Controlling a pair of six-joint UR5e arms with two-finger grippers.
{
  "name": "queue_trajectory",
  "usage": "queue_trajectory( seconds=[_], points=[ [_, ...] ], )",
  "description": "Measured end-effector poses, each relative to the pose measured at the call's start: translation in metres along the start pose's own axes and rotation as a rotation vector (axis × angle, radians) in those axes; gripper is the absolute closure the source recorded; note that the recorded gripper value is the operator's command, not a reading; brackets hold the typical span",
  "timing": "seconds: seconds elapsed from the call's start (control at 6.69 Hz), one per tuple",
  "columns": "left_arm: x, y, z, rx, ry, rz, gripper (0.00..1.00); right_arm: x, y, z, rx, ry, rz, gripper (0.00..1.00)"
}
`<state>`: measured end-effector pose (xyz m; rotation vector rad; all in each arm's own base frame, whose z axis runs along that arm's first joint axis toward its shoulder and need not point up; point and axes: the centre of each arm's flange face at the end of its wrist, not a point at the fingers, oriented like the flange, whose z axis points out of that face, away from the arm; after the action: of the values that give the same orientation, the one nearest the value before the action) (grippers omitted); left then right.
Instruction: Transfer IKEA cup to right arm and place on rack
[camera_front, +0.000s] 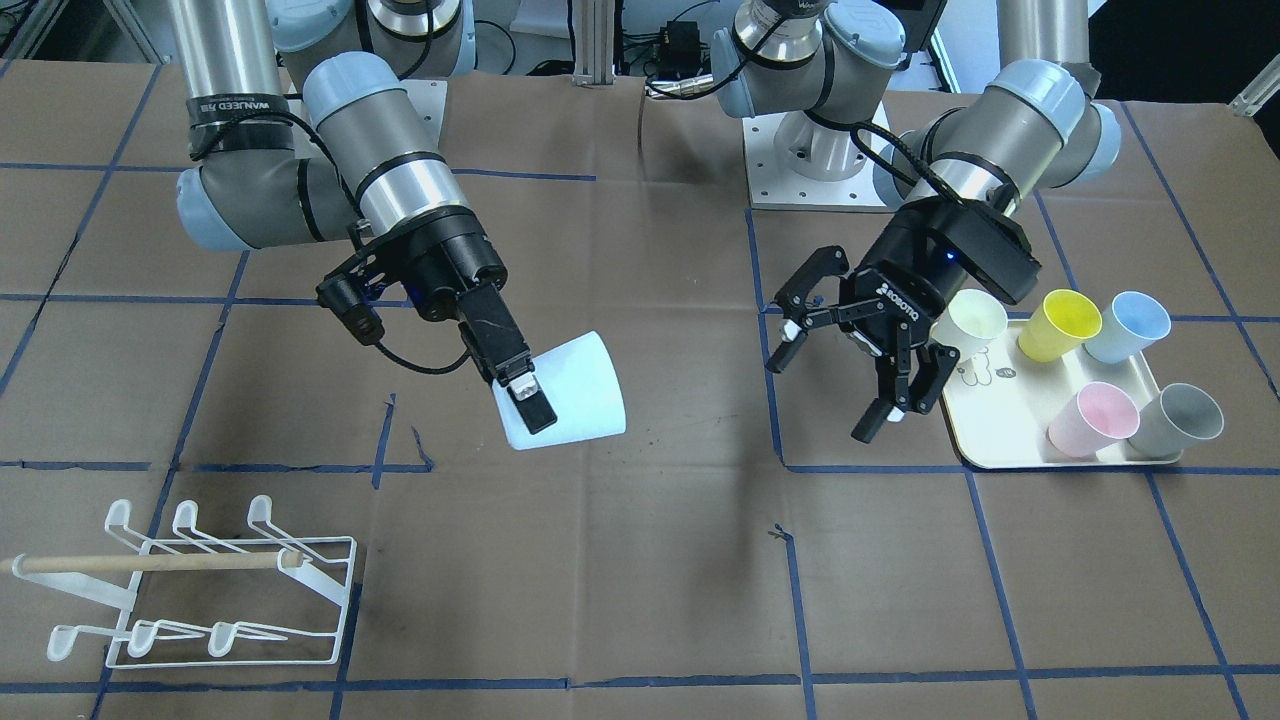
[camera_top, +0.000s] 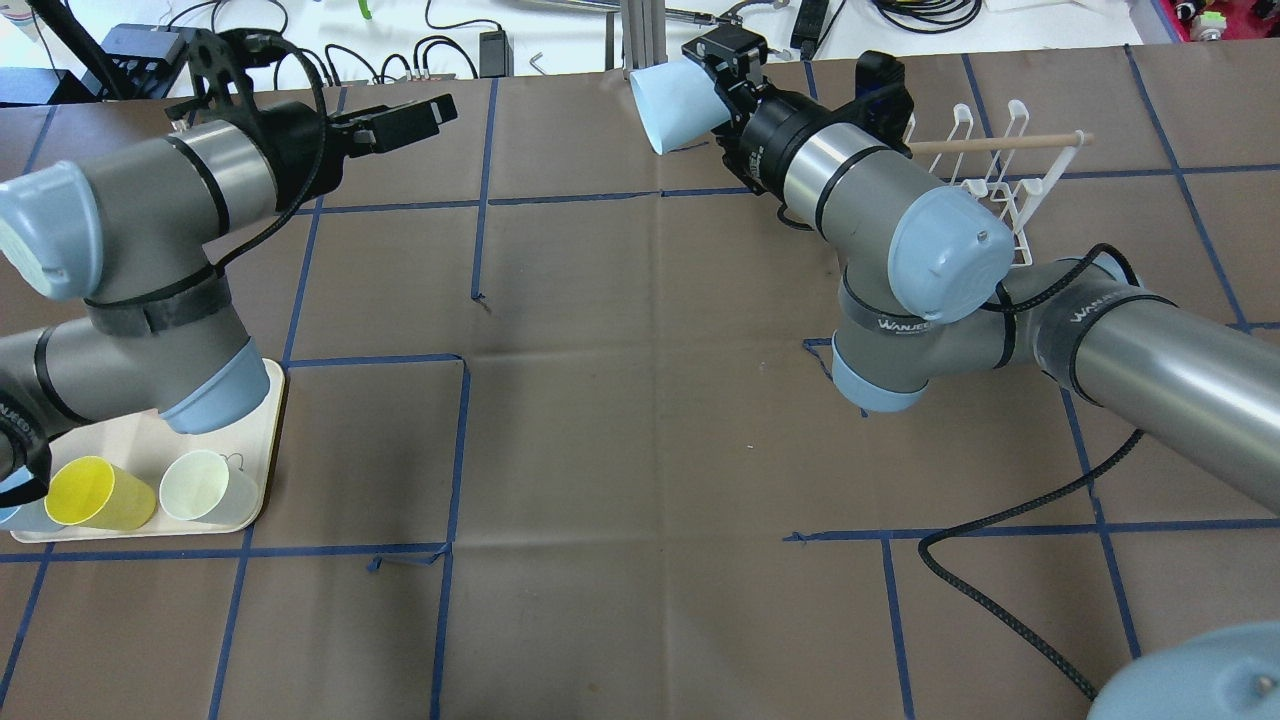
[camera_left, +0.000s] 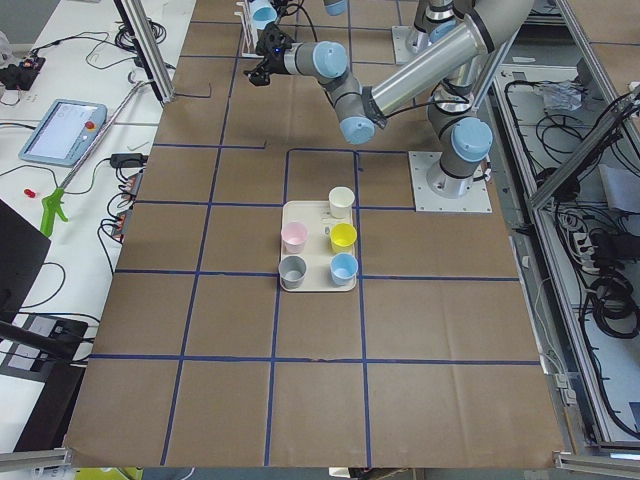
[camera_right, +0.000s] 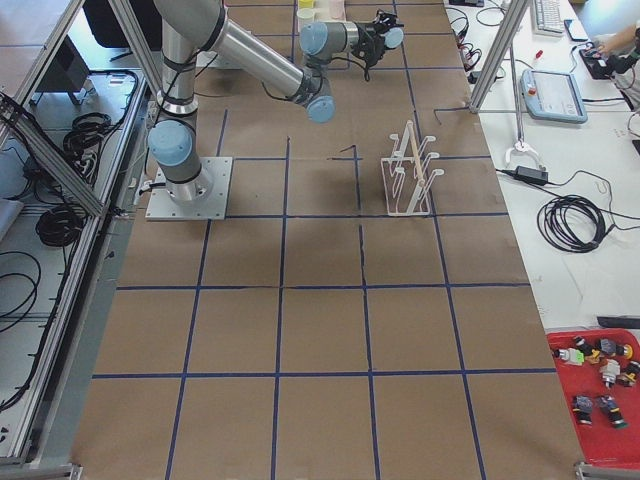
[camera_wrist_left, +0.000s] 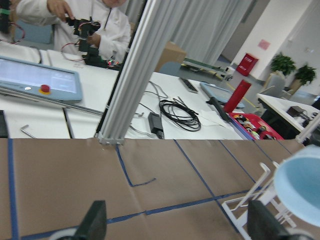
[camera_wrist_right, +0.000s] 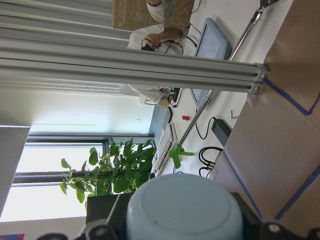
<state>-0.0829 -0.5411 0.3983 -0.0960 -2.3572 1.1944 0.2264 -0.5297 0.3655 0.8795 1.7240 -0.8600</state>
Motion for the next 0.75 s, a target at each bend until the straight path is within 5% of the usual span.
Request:
queue_trajectory(
  seconds=[0.3,0.75],
  points=[
    [0.025,-0.046,0.011,-0.194,-0.230,-0.042,0.00,0.006,-0.041,0.007,0.077,0.022,-0.252,0.82],
    [0.055,-0.081,-0.013,-0.692,-0.461,-0.135,0.00,0.016,-0.092,0.015,0.232,0.126,-0.586,0.82]
  ],
)
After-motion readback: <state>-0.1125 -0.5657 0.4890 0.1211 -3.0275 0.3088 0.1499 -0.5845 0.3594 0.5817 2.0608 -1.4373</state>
